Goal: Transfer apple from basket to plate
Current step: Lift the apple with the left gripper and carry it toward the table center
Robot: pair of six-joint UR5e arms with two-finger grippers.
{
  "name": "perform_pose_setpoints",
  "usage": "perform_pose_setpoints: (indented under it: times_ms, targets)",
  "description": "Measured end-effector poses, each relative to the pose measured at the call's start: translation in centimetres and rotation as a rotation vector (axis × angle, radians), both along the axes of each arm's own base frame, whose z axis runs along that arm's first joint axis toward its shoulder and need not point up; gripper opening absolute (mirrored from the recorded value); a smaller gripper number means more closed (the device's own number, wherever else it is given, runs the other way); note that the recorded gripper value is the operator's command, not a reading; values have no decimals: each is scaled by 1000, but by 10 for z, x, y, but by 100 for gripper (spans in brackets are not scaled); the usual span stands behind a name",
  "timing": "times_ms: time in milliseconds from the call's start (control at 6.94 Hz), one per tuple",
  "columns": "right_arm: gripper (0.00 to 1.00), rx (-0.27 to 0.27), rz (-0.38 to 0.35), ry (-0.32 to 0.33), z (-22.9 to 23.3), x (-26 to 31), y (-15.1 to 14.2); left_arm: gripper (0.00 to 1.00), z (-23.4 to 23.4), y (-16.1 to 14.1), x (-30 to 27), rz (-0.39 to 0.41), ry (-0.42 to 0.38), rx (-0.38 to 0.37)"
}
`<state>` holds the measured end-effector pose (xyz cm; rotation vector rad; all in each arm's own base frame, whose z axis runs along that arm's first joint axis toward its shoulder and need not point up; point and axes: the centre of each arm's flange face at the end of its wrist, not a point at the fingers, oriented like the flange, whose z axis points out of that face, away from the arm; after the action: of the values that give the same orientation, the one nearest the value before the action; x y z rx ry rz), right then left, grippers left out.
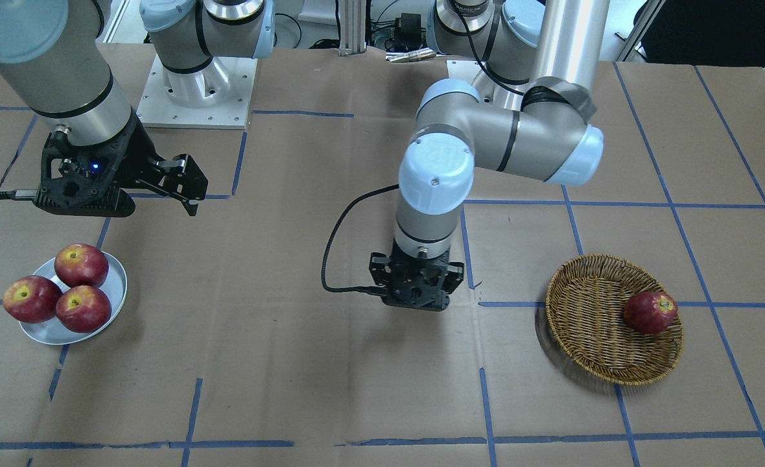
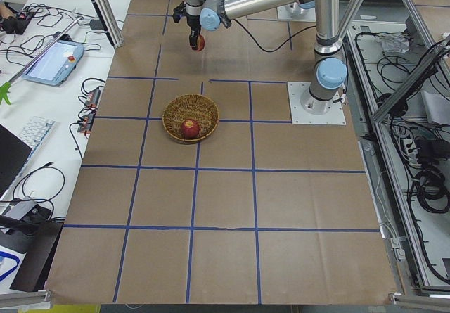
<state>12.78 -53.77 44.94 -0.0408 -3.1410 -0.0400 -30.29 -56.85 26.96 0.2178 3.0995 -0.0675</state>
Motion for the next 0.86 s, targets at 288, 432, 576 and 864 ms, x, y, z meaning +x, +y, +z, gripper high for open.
perform_pose_setpoints:
  times_ms: [288, 432, 576, 864]
  targets:
    - [100, 1, 0, 0, 0, 0, 0, 61, -37, 9, -63, 20, -6, 25]
    - [100, 1, 0, 0, -1, 0, 0, 61, -54, 11, -79, 29, -6, 30]
    - [100, 1, 0, 0, -1, 0, 0, 61, -67, 12, -89, 37, -1, 22]
    - [100, 1, 0, 0, 0, 0, 0, 63, -80, 11, -98, 30, 6, 7]
